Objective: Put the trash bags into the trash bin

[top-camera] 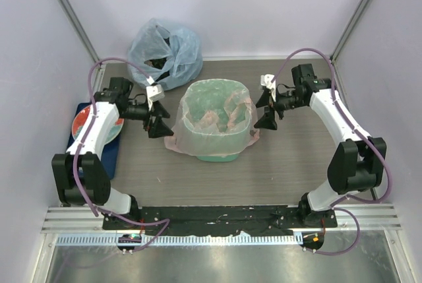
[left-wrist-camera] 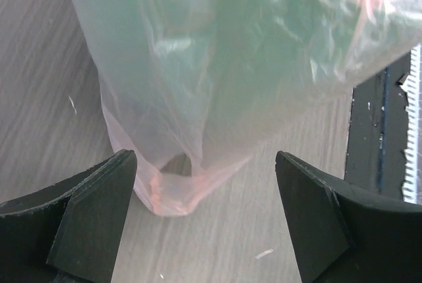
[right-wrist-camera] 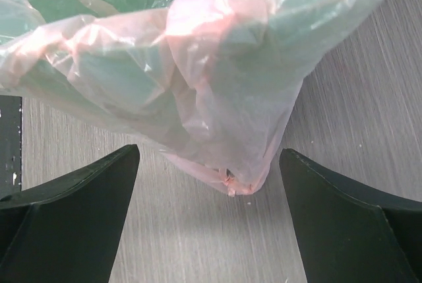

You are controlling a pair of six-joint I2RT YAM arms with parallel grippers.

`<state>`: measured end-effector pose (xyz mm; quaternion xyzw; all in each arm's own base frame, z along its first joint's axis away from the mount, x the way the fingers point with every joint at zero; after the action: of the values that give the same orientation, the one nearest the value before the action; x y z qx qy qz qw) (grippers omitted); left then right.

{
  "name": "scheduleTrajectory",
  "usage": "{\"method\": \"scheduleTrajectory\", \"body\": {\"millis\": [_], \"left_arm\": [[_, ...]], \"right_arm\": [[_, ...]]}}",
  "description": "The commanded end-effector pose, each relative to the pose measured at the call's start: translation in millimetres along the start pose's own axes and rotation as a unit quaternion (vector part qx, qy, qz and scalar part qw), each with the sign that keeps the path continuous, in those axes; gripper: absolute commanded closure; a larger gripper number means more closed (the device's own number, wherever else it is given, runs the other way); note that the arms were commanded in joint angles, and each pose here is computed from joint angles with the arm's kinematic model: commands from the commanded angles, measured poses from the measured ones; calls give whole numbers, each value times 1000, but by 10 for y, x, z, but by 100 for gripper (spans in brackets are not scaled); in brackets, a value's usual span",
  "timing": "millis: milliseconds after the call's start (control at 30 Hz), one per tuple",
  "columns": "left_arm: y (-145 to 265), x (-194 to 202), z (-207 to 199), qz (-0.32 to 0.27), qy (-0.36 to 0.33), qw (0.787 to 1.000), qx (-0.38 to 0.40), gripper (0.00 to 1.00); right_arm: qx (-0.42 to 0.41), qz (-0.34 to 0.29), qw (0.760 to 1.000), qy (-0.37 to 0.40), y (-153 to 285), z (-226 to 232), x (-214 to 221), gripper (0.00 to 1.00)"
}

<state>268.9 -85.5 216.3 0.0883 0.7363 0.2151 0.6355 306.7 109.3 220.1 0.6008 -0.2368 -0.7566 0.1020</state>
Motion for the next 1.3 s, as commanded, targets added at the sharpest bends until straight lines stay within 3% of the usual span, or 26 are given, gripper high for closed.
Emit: {"method": "scheduleTrajectory", "body": {"millis": [0, 233, 300, 333, 400, 433, 467, 567, 933, 1167, 1267], "left_arm": [[-200, -314, 204, -38, -82, 996, 2, 11], [-433, -409, 291, -56, -94, 994, 9, 20], [-452, -397, 323, -60, -88, 994, 6, 38], [-460, -386, 314, -60, -85, 995, 8, 51], [-454, -356, 283, -56, -82, 995, 13, 66], [-456, -331, 278, -52, -94, 994, 17, 82], [-443, -291, 217, -42, -82, 995, 27, 88], [-427, -123, 102, -16, -86, 995, 52, 100], [-521, 552, 145, 41, -47, 997, 36, 100], [-595, 737, 257, 52, -36, 998, 13, 100], [-482, 688, 269, 46, -35, 998, 2, 98]], "right_arm": [[-27, -11, 997, 77, -53, -33, -170, 6], [-53, -2, 994, 94, -118, -72, -207, 18], [-56, 4, 994, 92, -124, -64, -177, 31], [-57, 6, 994, 95, -125, -62, -168, 36], [-57, 11, 994, 91, -133, -60, -129, 53], [-57, 12, 994, 90, -134, -59, -122, 59], [-58, 15, 994, 86, -144, -60, -94, 75], [-59, 19, 995, 74, -158, -68, -46, 99], [-40, 50, 998, 6, -273, -212, 508, 99], [-29, 62, 997, -22, -403, -311, 896, 99], [-21, 50, 998, -35, -321, -328, 847, 99]]}}
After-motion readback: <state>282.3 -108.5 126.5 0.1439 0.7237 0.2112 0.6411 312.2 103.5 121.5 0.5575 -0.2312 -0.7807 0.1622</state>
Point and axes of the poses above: each gripper's point midway between its finger pads, its own y axis back along the fingers, its own z axis along the line the jaws close on, x = y × z, the point moved 6 cm from there along y, back along the fingers, and after that the axes turned 9 degrees about -y, right-handed, at the moved point
